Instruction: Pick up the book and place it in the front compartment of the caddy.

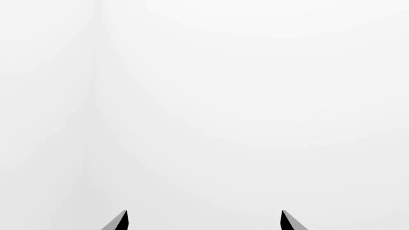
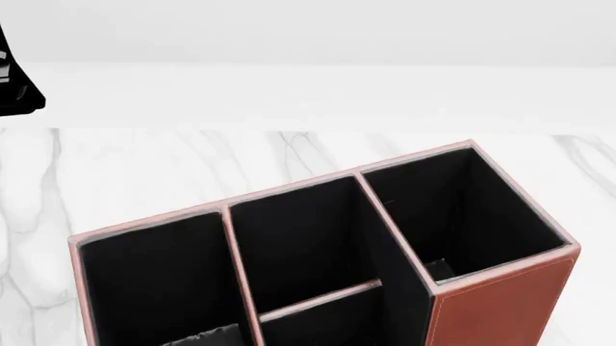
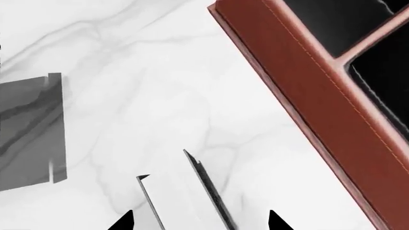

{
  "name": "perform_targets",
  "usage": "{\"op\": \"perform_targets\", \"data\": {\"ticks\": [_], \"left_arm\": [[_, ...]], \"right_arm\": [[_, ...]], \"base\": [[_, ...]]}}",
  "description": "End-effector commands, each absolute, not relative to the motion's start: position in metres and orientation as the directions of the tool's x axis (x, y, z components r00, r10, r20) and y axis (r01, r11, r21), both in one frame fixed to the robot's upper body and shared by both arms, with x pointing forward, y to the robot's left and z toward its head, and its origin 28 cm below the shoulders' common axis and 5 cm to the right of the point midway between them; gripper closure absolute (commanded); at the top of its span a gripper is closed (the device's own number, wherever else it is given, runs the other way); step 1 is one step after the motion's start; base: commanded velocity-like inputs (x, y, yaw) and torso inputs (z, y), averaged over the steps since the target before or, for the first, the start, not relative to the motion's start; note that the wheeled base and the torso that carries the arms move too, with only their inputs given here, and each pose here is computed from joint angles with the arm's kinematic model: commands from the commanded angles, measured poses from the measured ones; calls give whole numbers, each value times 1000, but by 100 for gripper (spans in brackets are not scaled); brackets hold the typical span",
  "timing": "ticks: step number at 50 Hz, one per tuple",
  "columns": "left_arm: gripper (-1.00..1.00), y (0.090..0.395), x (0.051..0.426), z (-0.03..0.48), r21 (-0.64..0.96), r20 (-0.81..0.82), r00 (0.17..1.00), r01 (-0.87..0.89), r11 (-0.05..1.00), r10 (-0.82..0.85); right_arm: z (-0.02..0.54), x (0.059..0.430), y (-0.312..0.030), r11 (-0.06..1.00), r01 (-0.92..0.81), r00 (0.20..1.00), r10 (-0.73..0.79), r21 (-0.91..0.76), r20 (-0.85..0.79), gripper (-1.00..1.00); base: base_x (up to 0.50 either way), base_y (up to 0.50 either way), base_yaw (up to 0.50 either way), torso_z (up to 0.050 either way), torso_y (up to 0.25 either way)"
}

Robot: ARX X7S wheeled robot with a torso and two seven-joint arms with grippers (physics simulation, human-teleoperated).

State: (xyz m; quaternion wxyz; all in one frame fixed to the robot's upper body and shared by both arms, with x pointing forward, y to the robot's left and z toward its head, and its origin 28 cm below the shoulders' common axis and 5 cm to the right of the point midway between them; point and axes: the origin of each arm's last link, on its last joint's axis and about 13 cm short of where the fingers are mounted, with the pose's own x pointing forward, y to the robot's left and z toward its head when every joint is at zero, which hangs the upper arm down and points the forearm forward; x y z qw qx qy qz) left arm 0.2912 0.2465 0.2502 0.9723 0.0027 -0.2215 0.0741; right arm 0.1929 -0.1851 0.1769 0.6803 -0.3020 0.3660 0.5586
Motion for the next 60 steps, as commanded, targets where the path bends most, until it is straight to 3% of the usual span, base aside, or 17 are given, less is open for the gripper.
{"op": "perform_targets", "data": {"ticks": [1,33,34,48,60], "left_arm": [[-100,247,291,250,-29,431,890,-148,989,146],[-100,247,291,249,-31,429,891,-149,988,148],[-100,247,292,249,-31,428,891,-150,988,149],[-100,247,291,249,-33,429,891,-151,988,151],[-100,248,292,249,-34,428,891,-153,988,153]], "right_arm": [[170,194,-184,188,-982,84,531,21,-843,-100],[155,191,-184,191,-979,44,512,64,-858,-100],[155,191,-184,190,-980,45,513,63,-857,100],[160,192,-183,169,-985,59,553,43,-831,100],[181,197,-182,177,-984,131,575,-33,-808,100]], "base": [[0,0,0,0,0],[0,0,0,0,0],[0,0,0,0,0],[0,0,0,0,0],[0,0,0,0,0]]}}
